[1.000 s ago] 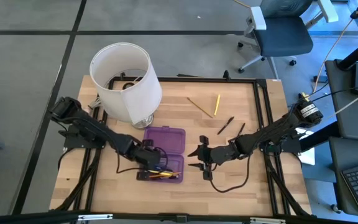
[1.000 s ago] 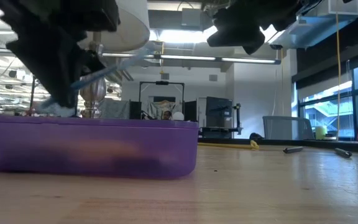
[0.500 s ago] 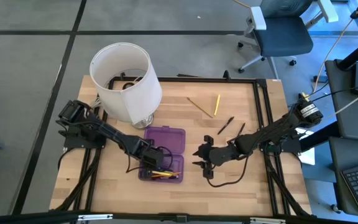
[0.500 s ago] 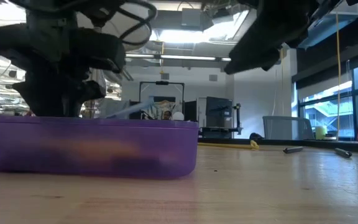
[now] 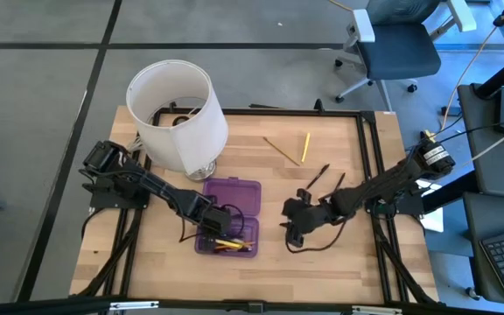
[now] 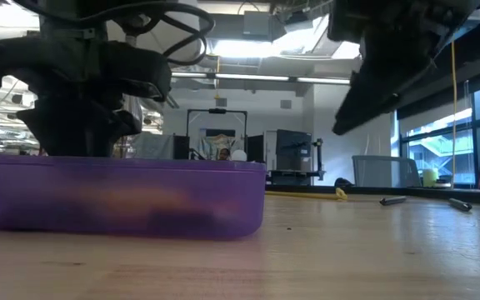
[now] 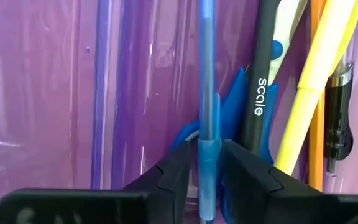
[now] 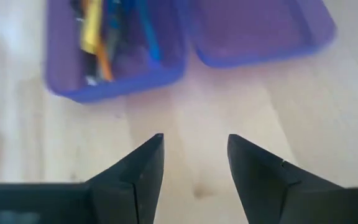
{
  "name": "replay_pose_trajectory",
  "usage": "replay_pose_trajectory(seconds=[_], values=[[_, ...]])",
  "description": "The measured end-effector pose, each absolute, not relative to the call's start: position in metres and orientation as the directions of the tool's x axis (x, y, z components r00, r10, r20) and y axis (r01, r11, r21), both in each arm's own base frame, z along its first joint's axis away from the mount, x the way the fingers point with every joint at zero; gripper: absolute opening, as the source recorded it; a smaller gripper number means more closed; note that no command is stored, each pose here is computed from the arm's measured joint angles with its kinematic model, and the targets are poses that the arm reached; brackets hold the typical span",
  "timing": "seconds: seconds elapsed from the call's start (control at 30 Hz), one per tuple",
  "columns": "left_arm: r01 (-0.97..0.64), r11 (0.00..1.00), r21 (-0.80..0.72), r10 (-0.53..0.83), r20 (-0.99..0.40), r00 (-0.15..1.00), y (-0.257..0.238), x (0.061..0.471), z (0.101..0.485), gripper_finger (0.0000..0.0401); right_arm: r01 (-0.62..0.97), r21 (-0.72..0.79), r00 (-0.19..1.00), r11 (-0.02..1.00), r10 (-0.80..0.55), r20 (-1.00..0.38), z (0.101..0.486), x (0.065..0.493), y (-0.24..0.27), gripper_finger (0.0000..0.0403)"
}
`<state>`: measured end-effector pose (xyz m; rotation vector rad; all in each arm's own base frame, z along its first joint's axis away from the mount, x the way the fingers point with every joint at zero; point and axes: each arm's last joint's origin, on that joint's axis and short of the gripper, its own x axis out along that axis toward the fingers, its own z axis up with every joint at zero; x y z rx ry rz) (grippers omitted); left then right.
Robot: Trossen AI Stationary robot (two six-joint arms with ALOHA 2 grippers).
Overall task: Pick & place school supplies into a supply box
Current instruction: Put the blue pen into the purple supply box, then put the black pen into the purple supply box
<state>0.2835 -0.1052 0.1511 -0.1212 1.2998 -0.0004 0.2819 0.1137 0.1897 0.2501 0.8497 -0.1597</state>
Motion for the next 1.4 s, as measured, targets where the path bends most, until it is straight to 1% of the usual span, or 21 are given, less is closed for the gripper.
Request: replay_pose_trajectory(seconds=[0.13, 0.27, 0.43, 0.53, 0.63, 0.7, 0.77, 0.87, 1.03, 1.1, 1.17, 1.27, 1.33, 1.4], values=[[-0.087, 0.992, -0.094, -0.067, -0.960, 0.273, -0.105, 0.284, 0.154, 0.0098, 0.355, 0.139, 0.568, 0.924, -0.095, -0.818, 0.184, 0.276, 0.104, 0.0181], [-0.070, 0.990, -0.123, -0.092, -0.933, 0.347, -0.108, 0.288, 0.174, 0.0096, 0.503, 0.081, 0.444, 0.860, -0.177, -0.878, 0.185, 0.262, 0.087, 0.0181], [-0.018, 0.994, -0.110, -0.091, -0.893, 0.441, -0.110, 0.286, 0.197, 0.0090, 0.661, -0.084, 0.288, 0.745, -0.356, -0.889, 0.193, 0.238, 0.065, 0.0181], [-0.022, 0.994, -0.107, -0.084, -0.877, 0.474, -0.109, 0.285, 0.205, 0.0088, 0.734, -0.155, 0.182, 0.662, -0.410, -0.894, 0.199, 0.224, 0.055, 0.0181], [-0.017, 0.994, -0.112, -0.089, -0.867, 0.490, -0.110, 0.284, 0.208, 0.0090, 0.760, -0.212, 0.125, 0.614, -0.458, -0.880, 0.202, 0.216, 0.046, 0.0181], [-0.022, 0.993, -0.113, -0.088, -0.870, 0.485, -0.110, 0.284, 0.207, 0.0092, 0.738, -0.238, 0.114, 0.632, -0.464, -0.879, 0.203, 0.216, 0.042, 0.0181], [-0.022, 0.993, -0.115, -0.090, -0.869, 0.487, -0.110, 0.284, 0.207, 0.0093, 0.671, -0.273, 0.108, 0.689, -0.455, -0.884, 0.202, 0.217, 0.041, 0.0181], [-0.025, 0.993, -0.116, -0.090, -0.869, 0.487, -0.110, 0.284, 0.207, 0.0091, 0.591, -0.269, 0.093, 0.760, -0.396, -0.913, 0.202, 0.216, 0.042, 0.0181], [-0.023, 0.993, -0.119, -0.092, -0.867, 0.489, -0.110, 0.284, 0.208, 0.0088, 0.588, -0.229, 0.092, 0.776, -0.345, -0.934, 0.201, 0.217, 0.043, 0.0181], [-0.023, 0.993, -0.119, -0.092, -0.867, 0.490, -0.110, 0.284, 0.208, 0.0089, 0.617, -0.200, 0.098, 0.761, -0.326, -0.940, 0.201, 0.218, 0.044, 0.0181], [-0.022, 0.992, -0.122, -0.095, -0.862, 0.498, -0.110, 0.285, 0.208, 0.0091, 0.707, -0.162, 0.076, 0.688, -0.301, -0.951, 0.200, 0.217, 0.044, 0.0181], [-0.020, 0.992, -0.127, -0.099, -0.856, 0.507, -0.111, 0.286, 0.209, 0.0093, 0.848, -0.145, 0.025, 0.509, -0.312, -0.950, 0.200, 0.212, 0.041, 0.0181], [-0.020, 0.992, -0.127, -0.099, -0.856, 0.507, -0.111, 0.286, 0.209, 0.0093, 0.900, -0.141, 0.004, 0.412, -0.333, -0.943, 0.198, 0.209, 0.039, 0.0181], [-0.020, 0.992, -0.126, -0.099, -0.856, 0.507, -0.111, 0.286, 0.209, 0.0091, 0.932, -0.135, -0.014, 0.338, -0.336, -0.942, 0.192, 0.206, 0.037, 0.0181]])
